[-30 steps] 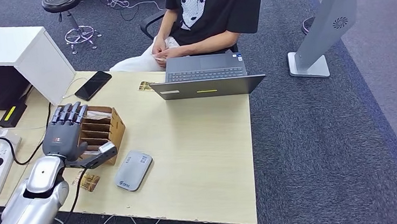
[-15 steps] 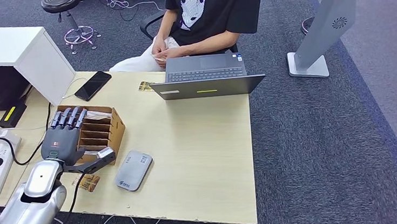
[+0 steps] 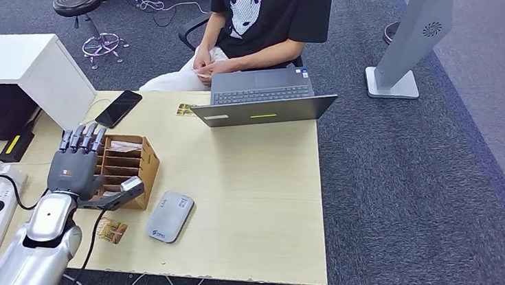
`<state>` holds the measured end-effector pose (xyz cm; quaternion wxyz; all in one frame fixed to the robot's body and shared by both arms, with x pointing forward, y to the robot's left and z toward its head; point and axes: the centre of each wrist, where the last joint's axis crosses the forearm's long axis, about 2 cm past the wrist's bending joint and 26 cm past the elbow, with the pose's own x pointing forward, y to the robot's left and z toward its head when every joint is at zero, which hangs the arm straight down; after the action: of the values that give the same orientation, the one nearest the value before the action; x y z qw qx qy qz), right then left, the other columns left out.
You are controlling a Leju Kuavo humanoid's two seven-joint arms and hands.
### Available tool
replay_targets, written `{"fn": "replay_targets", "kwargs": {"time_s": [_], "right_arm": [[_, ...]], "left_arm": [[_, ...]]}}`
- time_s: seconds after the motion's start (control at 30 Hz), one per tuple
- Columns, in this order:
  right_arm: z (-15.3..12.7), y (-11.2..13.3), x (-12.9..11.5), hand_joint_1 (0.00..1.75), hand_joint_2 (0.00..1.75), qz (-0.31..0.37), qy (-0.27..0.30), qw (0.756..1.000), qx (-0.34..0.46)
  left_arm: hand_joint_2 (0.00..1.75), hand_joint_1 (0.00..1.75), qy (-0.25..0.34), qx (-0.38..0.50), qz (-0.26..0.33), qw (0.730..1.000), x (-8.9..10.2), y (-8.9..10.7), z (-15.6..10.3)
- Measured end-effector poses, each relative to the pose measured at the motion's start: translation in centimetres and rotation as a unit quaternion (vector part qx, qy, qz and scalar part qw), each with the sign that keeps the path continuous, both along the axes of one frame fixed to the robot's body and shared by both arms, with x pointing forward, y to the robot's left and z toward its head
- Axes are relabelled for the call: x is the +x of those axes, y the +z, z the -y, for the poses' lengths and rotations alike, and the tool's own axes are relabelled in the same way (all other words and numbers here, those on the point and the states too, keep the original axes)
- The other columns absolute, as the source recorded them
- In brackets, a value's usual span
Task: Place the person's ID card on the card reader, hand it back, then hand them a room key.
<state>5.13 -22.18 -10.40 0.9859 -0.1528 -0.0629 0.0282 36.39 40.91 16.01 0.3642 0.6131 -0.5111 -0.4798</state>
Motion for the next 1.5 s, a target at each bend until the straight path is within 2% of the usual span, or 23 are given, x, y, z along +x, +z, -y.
{"fn": "replay_targets", "kwargs": {"time_s": [0.13,0.27,0.73,1.27,1.4,1.5], "right_arm": [[0.0,0.0,0.0,0.0,1.75,-0.004,-0.002,1.0,0.0],[0.0,0.0,0.0,0.0,1.75,-0.006,-0.003,1.0,0.0],[0.0,0.0,0.0,0.0,1.75,-0.008,-0.004,1.0,0.001],[0.0,0.0,0.0,0.0,1.75,-0.012,-0.004,1.0,0.003],[0.0,0.0,-0.1,0.0,1.75,-0.012,-0.008,1.0,0.003],[0.0,0.0,-0.2,0.0,1.75,-0.015,-0.016,1.0,0.003]], "left_arm": [[1.75,0.0,-0.008,-0.002,0.05,0.999,1.7,3.2,0.0],[1.75,0.0,-0.011,-0.004,0.071,0.997,2.4,4.7,0.1],[1.75,0.0,-0.021,-0.009,0.091,0.996,2.7,5.2,0.5],[1.75,0.0,-0.016,-0.011,0.08,0.997,2.6,5.1,0.2],[1.75,0.0,0.011,-0.004,0.072,0.997,2.5,5.4,-0.6],[1.75,0.0,0.047,0.014,0.039,0.998,2.5,6.2,-2.0]]}}
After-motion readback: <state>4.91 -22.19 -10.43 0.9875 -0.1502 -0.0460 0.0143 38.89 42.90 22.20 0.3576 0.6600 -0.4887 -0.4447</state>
